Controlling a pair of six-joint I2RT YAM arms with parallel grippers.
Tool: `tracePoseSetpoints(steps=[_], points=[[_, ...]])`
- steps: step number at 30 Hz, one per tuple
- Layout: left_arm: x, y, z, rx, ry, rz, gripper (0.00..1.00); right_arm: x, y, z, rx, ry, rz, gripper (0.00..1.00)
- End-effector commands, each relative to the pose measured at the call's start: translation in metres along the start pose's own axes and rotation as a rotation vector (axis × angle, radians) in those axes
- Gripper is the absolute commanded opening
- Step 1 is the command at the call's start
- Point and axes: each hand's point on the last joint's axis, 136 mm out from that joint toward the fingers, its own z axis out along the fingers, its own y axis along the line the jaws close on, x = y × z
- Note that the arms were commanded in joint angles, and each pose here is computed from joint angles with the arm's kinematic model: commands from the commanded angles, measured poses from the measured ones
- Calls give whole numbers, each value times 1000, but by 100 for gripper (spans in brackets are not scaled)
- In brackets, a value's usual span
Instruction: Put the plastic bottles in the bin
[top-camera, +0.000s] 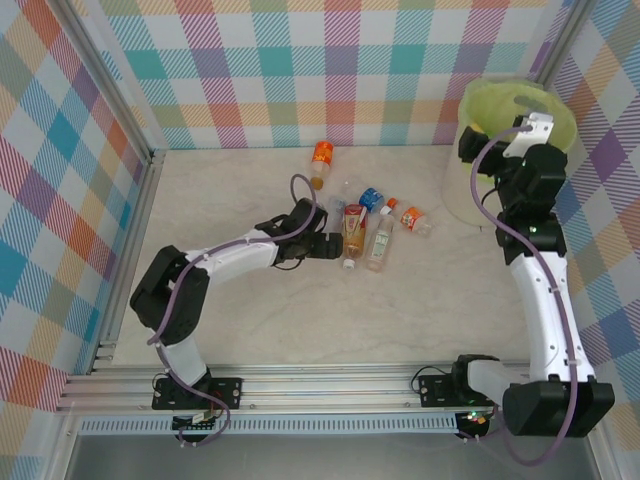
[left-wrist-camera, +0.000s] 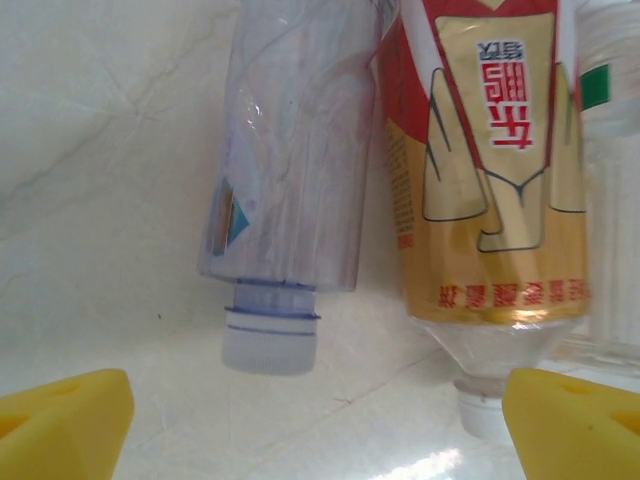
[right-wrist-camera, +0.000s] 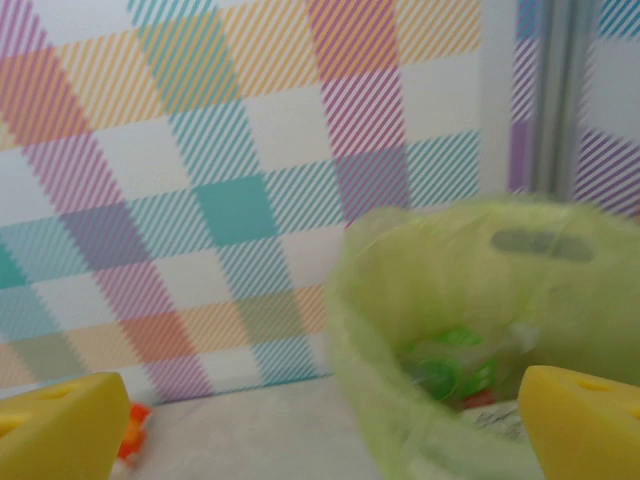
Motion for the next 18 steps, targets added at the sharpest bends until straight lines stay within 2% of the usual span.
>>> tracePoseSetpoints(steps=[1, 6, 11, 18], points=[[-5, 13, 11, -72, 41, 147, 90, 49, 20, -7, -130, 168, 195, 100], [-16, 14, 33, -96, 78, 215, 85, 75, 24, -22, -149, 252, 260, 100], [-17, 19, 52, -124, 98, 224, 78, 88, 26, -31, -158, 293, 282, 100], [-4, 28, 66, -146, 126, 211, 72, 100, 34, -35, -206, 345, 328, 100]])
